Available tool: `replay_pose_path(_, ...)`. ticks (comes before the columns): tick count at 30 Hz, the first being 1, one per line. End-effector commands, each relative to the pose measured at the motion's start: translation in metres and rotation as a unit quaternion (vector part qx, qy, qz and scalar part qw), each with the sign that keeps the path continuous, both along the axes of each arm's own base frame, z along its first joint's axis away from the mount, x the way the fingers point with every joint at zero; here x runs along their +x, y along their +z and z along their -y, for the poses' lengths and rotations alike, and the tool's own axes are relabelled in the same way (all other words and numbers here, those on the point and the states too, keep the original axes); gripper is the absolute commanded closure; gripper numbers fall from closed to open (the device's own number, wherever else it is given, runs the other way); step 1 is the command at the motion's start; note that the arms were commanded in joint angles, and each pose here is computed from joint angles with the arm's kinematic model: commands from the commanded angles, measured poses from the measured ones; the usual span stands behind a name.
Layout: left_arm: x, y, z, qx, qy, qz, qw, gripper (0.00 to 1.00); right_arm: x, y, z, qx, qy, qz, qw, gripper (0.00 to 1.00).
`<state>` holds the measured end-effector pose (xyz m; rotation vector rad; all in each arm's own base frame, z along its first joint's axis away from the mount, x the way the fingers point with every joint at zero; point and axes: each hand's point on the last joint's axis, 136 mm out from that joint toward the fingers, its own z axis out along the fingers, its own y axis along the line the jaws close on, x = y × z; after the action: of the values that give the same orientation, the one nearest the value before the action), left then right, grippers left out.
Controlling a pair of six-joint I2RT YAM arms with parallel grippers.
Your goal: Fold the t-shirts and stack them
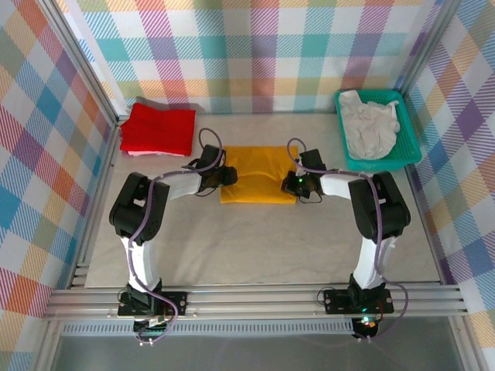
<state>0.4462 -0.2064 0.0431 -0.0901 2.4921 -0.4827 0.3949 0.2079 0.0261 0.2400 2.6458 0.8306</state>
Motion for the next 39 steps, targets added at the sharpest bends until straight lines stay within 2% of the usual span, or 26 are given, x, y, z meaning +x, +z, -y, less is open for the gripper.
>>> replay_pose_path(1,-0.002,0.011,-0.007,-0.016,0.018,0.007,1.000,0.56,0.011,0.021,-0.007,0.026,0.000,0.027,0.999,0.99)
replay_pose_path(5,-0.002,0.042,-0.016,-0.036,0.029,0.031,0.998,0.51,0.010,0.063,-0.001,0.019,-0.004,0.061,0.998,0.91)
replay_pose_path(8,0.000,0.052,-0.029,-0.049,0.042,0.022,0.998,0.46,0.012,0.079,0.019,-0.006,-0.035,0.062,0.997,0.72)
replay_pose_path(10,0.003,0.054,-0.036,-0.045,0.042,0.018,0.998,0.39,0.016,0.078,0.032,-0.008,-0.049,0.051,0.997,0.64)
replay_pose_path(11,0.005,0.050,-0.040,-0.037,0.044,0.013,0.998,0.30,0.018,0.073,0.037,-0.013,-0.053,0.046,0.998,0.62)
replay_pose_path(15,0.013,0.028,-0.042,-0.007,0.027,-0.034,0.999,0.28,0.029,0.055,0.041,-0.033,-0.039,0.007,0.999,0.53)
replay_pose_path(18,0.017,0.019,-0.039,-0.012,0.026,-0.039,0.999,0.24,0.033,0.048,0.040,-0.038,-0.041,0.000,0.998,0.48)
replay_pose_path(27,0.019,-0.017,-0.021,-0.009,0.003,-0.080,0.997,0.23,0.035,0.041,0.035,-0.020,-0.035,-0.004,0.999,0.45)
replay_pose_path(32,0.015,-0.020,-0.001,-0.024,-0.021,-0.082,0.996,0.30,0.032,0.031,0.034,-0.016,-0.034,-0.014,0.999,0.46)
replay_pose_path(34,0.012,-0.018,0.007,-0.026,-0.028,-0.081,0.996,0.35,0.032,0.029,0.034,-0.013,-0.035,-0.016,0.999,0.45)
replay_pose_path(39,0.002,-0.008,0.028,-0.031,-0.038,-0.078,0.996,0.40,0.033,0.024,0.031,-0.002,-0.036,-0.020,0.999,0.46)
